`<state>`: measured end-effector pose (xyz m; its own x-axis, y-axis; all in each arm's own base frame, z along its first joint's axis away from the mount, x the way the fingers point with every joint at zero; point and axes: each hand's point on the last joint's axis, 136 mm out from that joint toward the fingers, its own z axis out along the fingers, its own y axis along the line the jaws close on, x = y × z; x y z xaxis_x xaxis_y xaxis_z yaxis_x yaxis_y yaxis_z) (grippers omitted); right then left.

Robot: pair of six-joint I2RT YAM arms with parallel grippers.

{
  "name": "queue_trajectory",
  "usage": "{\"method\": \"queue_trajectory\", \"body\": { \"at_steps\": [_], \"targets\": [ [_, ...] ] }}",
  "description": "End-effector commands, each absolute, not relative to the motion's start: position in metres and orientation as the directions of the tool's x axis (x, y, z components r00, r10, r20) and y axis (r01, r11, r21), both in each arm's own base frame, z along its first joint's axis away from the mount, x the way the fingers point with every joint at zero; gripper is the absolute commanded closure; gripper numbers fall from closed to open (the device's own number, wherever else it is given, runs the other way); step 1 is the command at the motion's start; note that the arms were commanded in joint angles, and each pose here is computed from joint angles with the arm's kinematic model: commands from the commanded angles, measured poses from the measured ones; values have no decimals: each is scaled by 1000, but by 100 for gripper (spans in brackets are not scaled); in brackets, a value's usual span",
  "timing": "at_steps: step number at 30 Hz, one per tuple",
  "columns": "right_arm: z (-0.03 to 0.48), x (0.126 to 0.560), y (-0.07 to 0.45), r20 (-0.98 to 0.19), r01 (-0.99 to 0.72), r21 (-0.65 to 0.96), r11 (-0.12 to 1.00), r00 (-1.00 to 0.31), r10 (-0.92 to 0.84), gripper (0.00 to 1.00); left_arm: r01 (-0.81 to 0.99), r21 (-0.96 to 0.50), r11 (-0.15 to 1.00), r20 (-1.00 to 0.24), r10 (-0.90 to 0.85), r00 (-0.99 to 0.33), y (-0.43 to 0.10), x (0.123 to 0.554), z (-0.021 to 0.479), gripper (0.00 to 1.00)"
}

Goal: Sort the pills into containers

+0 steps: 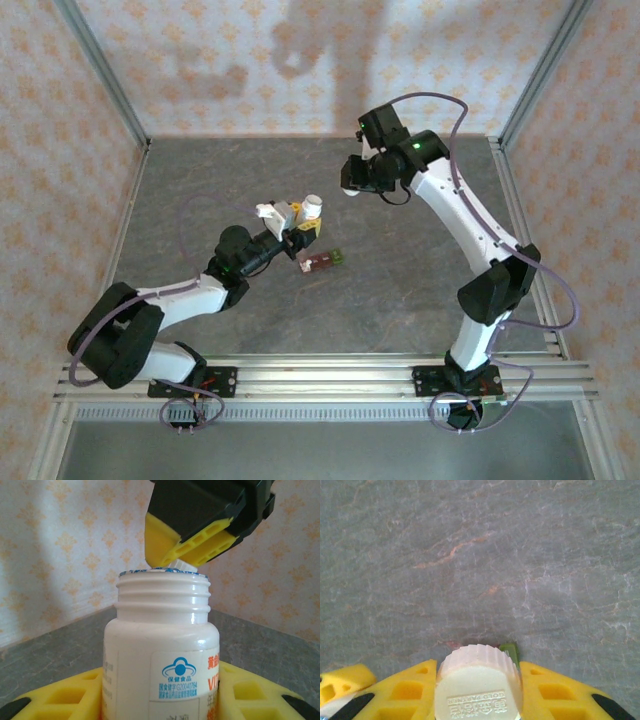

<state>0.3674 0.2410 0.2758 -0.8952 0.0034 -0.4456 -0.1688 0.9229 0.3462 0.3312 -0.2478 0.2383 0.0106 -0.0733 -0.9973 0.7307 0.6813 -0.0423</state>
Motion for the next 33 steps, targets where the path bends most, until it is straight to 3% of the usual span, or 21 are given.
{"method": "queue_trajectory", "body": {
  "at_steps": [1, 33],
  "targets": [
    [273, 352, 242, -397, -199, 329, 923, -916, -56, 70, 743, 17, 670, -990, -95, 108, -250, 333, 261, 100],
    [273, 312, 295, -335, -360, 424, 831, -915, -225, 71, 784, 38, 620, -998, -17, 62, -264, 336, 227, 100]
  ]
}}
